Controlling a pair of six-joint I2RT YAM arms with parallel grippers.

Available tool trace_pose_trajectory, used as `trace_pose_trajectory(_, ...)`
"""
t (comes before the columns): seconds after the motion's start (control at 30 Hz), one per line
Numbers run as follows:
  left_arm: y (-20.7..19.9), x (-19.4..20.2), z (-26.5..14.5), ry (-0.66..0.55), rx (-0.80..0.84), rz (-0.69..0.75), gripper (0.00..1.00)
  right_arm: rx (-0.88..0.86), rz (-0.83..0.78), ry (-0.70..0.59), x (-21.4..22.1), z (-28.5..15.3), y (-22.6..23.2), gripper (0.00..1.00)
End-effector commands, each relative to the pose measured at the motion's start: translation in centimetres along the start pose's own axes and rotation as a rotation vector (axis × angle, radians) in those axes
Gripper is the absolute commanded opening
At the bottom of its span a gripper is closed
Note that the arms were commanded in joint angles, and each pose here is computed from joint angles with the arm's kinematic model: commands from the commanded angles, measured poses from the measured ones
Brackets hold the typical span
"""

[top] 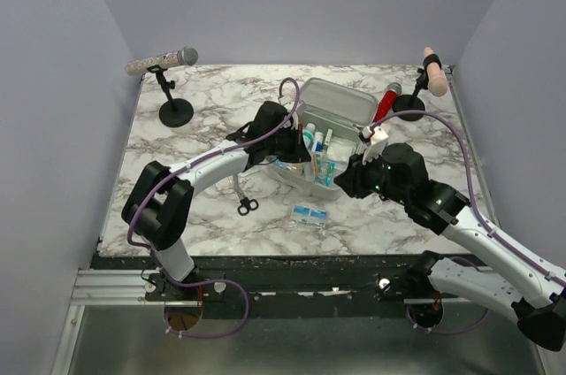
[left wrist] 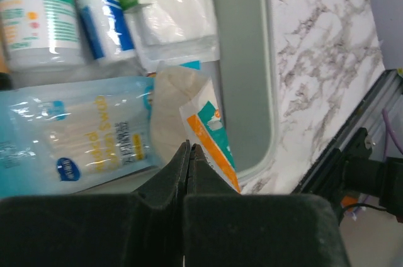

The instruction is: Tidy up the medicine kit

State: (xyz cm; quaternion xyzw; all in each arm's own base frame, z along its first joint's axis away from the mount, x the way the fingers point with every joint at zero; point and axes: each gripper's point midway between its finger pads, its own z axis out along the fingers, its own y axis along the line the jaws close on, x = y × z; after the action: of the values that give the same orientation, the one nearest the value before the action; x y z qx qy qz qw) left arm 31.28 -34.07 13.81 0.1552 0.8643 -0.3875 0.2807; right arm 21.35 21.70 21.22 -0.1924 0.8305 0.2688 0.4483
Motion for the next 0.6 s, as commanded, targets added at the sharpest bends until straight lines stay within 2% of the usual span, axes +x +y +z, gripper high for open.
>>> trace_pose_trajectory(0.0, 4.2, -0.4, -1.6, -0.019, -0.144, -0.007, 0.00, 0.014, 0.011, 0.007, 0.6, 0.1, -0.3, 0.35)
trace_pose_trajectory(0.13, 6.5, -1.2, -2.8, -0.026, -0.253, 0.024, 0.00, 0.011, 0.011, 0.011, 0.7, 0.4, -0.3, 0.35)
trace_pose_trajectory(0.33, 8.3, -1.6, -2.7, 0.034, -0.342, 0.123, 0.01, 0.002, 0.009, 0.020, 0.9, 0.6, -0.2, 0.35)
trace_pose_trajectory(0.37, 8.2, -2.0, -3.0, 0.022, -0.343, 0.129, 0.08, 0.004, 0.008, 0.021, 1.0, 0.5, -0.2, 0.35)
trace_pose_trajectory(0.43, 8.0, -3.1, -3.8, -0.024, -0.355, 0.131, 0.30, 0.008, 0.009, 0.012, 0.9, 0.4, -0.3, 0.35)
trace_pose_trajectory(0.47, 7.9, -4.0, -4.4, -0.055, -0.367, 0.136, 0.38, 0.011, 0.009, 0.011, 0.9, 0.4, -0.4, 0.35)
trace_pose_trajectory(0.57, 7.4, -6.4, -6.3, -0.134, -0.401, 0.158, 0.49, 0.010, 0.007, 0.016, 0.9, 0.5, -0.4, 0.35)
